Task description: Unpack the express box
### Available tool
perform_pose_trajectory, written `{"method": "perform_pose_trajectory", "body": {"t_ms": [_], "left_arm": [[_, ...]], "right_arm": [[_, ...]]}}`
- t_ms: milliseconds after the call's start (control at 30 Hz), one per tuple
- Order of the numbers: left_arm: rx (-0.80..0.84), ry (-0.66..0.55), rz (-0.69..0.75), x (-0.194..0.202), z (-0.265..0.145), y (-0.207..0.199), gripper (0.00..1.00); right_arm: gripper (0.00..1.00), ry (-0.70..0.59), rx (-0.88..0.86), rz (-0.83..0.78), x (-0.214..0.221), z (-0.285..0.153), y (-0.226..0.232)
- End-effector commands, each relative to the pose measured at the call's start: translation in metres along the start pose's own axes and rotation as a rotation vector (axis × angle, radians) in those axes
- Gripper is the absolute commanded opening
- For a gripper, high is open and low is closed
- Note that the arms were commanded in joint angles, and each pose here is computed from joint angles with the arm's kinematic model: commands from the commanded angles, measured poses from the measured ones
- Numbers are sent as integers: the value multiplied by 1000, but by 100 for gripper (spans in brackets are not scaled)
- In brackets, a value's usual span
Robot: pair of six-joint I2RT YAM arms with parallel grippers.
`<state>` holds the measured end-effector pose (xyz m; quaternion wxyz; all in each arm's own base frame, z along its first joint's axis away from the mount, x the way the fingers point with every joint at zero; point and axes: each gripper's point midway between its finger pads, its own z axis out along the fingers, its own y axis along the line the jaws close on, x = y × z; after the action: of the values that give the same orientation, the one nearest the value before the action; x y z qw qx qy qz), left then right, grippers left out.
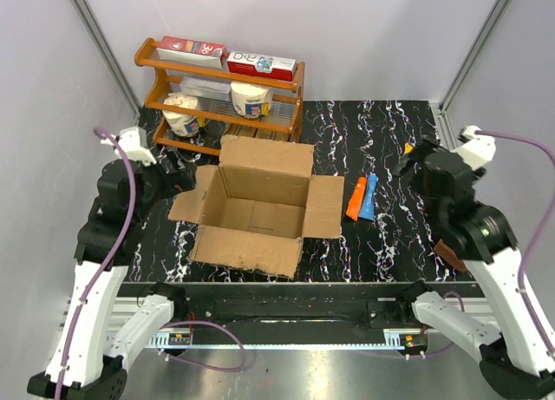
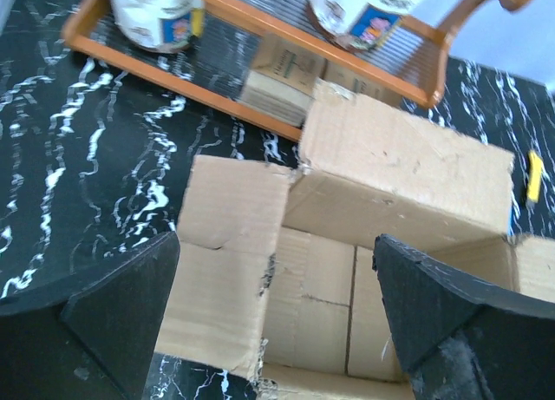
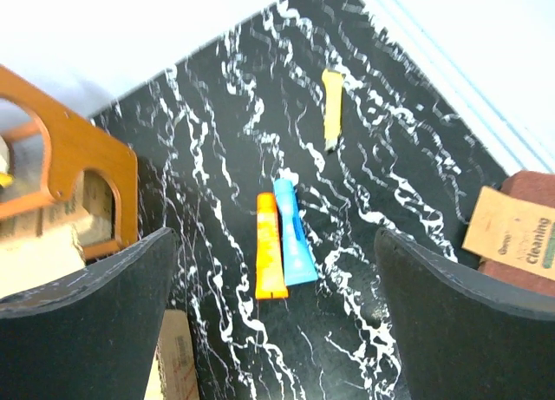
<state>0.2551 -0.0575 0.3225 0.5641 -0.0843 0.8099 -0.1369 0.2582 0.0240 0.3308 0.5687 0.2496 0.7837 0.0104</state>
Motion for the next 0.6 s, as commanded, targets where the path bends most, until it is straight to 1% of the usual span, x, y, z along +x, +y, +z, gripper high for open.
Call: {"method": "perform_pose_trajectory", "body": {"t_ms": [0, 67, 133, 367, 567], "left_arm": [[-167, -110, -88, -12, -21, 31, 99], [-166, -125, -91, -13, -26, 32, 99], [-157, -137, -89, -15, -31, 31, 99], [-181, -149, -64, -26, -45, 34, 99], [-183, -148, -62, -28, -48, 34, 99]], "right_arm": [[100, -158, 85, 15, -51, -35, -39], [100, -220, 100, 54, -69, -51, -51], [100, -249, 105, 42, -77, -58, -58], [100, -261, 132, -27, -81, -59, -63], [100, -278, 126, -24, -86, -59, -60]]}}
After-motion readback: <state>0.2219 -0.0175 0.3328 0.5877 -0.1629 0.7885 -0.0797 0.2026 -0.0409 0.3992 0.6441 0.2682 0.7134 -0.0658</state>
